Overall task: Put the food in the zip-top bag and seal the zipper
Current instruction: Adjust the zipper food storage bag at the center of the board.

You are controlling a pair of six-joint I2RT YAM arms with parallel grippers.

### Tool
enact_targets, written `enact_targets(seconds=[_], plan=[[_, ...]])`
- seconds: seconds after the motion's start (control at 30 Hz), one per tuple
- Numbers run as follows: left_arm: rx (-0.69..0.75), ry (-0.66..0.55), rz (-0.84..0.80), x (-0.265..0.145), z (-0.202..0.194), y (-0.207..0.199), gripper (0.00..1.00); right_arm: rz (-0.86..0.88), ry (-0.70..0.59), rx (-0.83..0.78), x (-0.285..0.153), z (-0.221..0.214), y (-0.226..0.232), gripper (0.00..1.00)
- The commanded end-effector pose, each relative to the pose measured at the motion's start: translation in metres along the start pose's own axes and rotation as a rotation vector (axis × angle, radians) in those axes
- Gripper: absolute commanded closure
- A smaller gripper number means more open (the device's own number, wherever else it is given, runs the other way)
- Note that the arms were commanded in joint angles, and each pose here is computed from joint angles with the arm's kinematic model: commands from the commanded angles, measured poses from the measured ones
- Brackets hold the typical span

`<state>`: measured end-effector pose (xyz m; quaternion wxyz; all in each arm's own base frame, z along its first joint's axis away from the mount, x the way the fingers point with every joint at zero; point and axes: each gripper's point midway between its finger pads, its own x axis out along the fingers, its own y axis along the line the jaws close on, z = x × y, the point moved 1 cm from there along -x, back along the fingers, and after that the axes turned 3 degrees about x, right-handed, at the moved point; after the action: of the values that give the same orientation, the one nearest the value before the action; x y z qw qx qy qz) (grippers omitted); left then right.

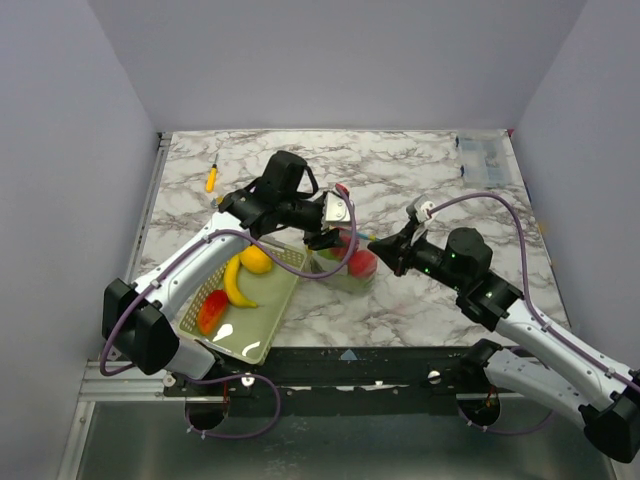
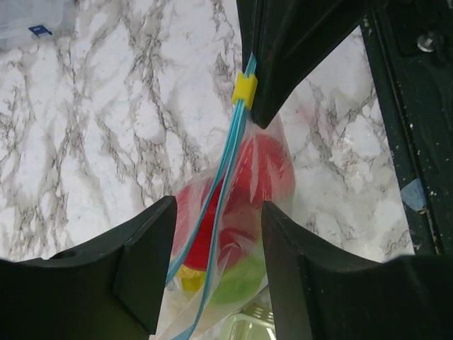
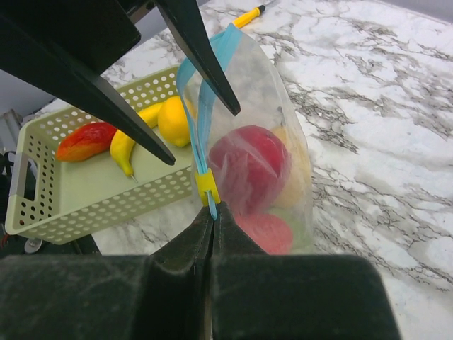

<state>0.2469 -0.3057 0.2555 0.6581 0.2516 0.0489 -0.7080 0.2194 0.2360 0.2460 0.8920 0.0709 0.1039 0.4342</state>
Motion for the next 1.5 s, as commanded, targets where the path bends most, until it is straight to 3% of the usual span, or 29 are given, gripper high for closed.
enact_targets(seconds=[0.0, 0.2, 0.57, 0.7, 0.97, 1.23, 1.33, 1.47], plan=[[-0.024, -0.161, -0.075, -0.004, 0.056, -0.009, 0.47, 0.046, -0.044, -0.022, -0.004, 0.009, 0.009, 0.99], [-0.124, -0.202, -0.141, 0.003, 0.078, -0.015, 0.48, 0.056, -0.004, -0.009, 0.001, 0.005, 0.010, 0.99], [-0.160, -0.157, -0.172, 0.021, 0.068, -0.018, 0.52, 0.034, -0.027, -0.006, -0.003, 0.010, 0.008, 0.99], [-0.187, -0.137, -0.161, 0.027, 0.061, -0.013, 0.63, 0.034, -0.035, -0.003, -0.005, 0.013, 0.009, 0.99], [-0.218, -0.138, -0.177, 0.032, 0.061, -0.011, 0.71, 0.037, -0.017, 0.000, -0.002, 0.009, 0.009, 0.99], [-0.232, -0.085, -0.158, 0.032, 0.051, -0.009, 1.00, -0.045, -0.045, 0.089, 0.004, 0.013, -0.003, 0.99], [-0.239, -0.054, -0.116, 0.030, 0.043, -0.004, 1.00, -0.091, -0.063, 0.171, 0.007, 0.017, -0.008, 0.99], [-0.244, -0.035, -0.073, 0.024, 0.032, -0.001, 1.00, -0.154, -0.192, 0.292, -0.001, 0.027, -0.017, 0.99]])
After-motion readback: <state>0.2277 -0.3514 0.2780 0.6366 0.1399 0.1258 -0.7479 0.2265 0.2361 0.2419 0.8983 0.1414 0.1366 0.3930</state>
